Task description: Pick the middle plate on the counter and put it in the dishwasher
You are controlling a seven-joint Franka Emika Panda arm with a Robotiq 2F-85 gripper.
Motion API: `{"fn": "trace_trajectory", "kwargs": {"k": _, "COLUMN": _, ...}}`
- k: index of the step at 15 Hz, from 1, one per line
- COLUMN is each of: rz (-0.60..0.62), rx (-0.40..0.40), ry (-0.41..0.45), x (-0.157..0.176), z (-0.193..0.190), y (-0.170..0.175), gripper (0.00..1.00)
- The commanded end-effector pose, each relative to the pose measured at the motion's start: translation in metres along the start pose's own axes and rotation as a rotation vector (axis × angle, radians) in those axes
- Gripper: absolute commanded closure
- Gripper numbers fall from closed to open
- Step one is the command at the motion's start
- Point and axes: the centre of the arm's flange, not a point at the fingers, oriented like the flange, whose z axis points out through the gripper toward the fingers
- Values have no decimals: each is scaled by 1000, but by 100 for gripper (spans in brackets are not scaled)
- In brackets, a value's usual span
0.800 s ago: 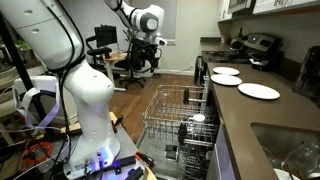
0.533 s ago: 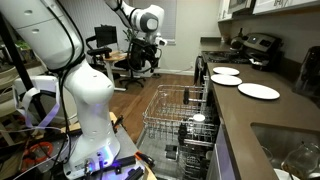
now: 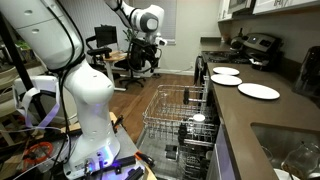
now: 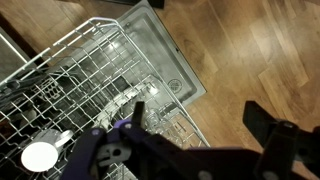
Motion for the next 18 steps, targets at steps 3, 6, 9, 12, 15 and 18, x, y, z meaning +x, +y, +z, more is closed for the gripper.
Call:
{"fn": "trace_trajectory", "kwargs": {"k": 3, "rz": -25, "rx": -111, "ry": 2, "x": 16, "z": -13, "y": 12, "gripper": 0}}
{"fn": "trace_trajectory", "kwargs": {"k": 6, "rz": -80, "rx": -256, "ry": -7, "x": 36, "z": -39, "y": 34, "gripper": 0}}
{"fn": "trace_trajectory", "kwargs": {"k": 9, "rz": -128, "rx": -384, "ry": -17, "x": 52, "z": -65, "y": 53, "gripper": 0}}
{"fn": "trace_trajectory", "kwargs": {"k": 12, "rz": -167, "rx": -491, "ry": 37, "x": 77, "z": -76, "y": 67, "gripper": 0}}
{"fn": "trace_trajectory", "kwargs": {"k": 15, "rz": -192, "rx": -577, "ry": 82, "x": 106, "z": -73, "y": 75, "gripper": 0}}
{"fn": "trace_trajectory", "kwargs": {"k": 18, "rz": -243, "rx": -635, "ry": 115, "x": 140, "z": -59, "y": 80, "gripper": 0}}
